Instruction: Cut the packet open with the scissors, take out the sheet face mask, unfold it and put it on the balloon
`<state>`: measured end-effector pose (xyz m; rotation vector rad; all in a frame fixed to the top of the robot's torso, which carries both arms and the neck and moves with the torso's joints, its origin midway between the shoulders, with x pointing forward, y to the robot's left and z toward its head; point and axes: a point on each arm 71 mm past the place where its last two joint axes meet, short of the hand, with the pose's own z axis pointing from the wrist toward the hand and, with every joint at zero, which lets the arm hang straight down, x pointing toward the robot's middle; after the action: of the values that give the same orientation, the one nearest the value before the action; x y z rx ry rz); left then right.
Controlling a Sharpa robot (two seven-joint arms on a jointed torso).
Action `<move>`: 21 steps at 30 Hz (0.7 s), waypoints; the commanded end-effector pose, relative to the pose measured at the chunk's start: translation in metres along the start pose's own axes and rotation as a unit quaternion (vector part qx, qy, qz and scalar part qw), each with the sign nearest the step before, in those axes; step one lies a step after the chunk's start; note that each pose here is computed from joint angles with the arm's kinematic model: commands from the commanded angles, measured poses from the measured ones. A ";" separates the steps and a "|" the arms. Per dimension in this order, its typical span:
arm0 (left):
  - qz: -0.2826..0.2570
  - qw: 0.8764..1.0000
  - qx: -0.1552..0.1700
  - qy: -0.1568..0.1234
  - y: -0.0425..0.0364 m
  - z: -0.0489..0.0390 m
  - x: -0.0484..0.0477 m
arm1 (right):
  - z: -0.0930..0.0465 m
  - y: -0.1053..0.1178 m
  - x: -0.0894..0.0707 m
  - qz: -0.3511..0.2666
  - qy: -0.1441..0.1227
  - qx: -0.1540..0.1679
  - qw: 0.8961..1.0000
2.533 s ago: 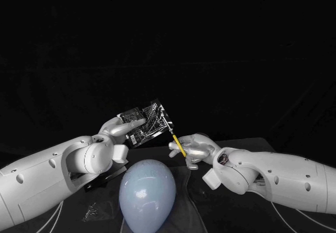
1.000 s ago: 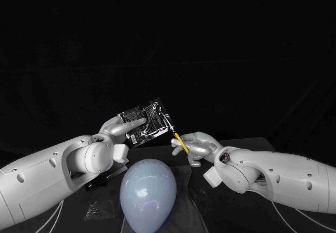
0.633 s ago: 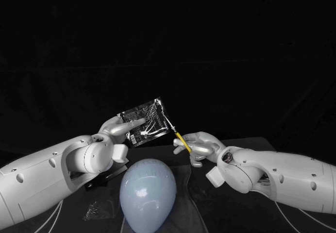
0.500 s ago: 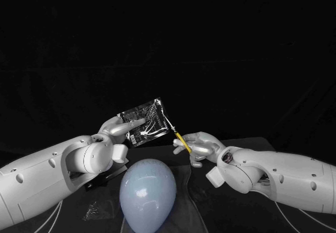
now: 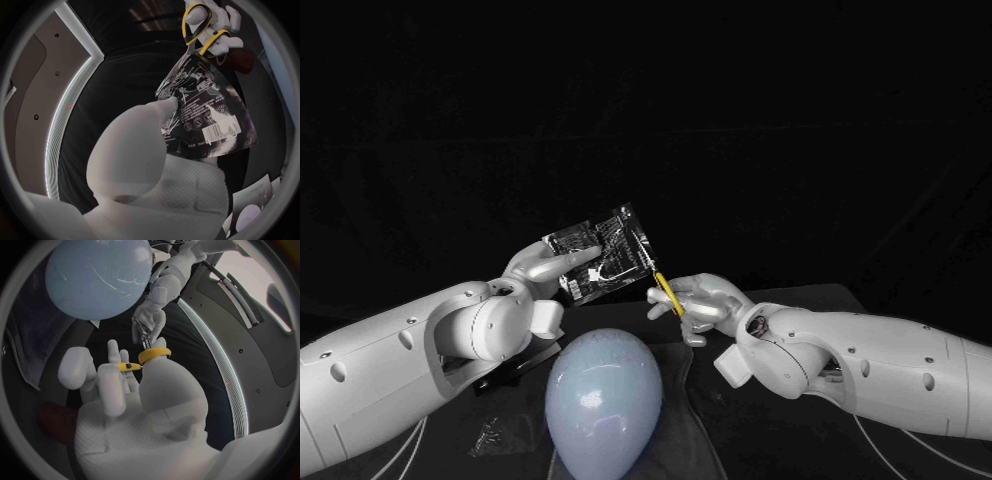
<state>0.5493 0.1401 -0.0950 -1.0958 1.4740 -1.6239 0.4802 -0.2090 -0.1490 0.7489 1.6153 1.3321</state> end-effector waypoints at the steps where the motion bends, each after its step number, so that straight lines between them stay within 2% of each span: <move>1: 0.004 1.000 0.005 0.018 -0.0009 -0.0002 0.0053 | 0.002 0.003 0.001 0.005 -0.005 -0.014 1.000; 11: 0.006 1.000 0.004 0.021 -0.0009 -0.0006 0.0050 | 0.005 0.004 0.002 0.011 -0.008 -0.018 1.000; 21: 0.008 1.000 0.004 0.017 -0.0008 -0.0008 0.0011 | 0.003 0.002 -0.004 0.010 -0.011 -0.011 1.000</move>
<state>0.5493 0.1424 -0.0950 -1.0831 1.4788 -1.6209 0.4841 -0.2108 -0.1481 0.7735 1.5871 1.3364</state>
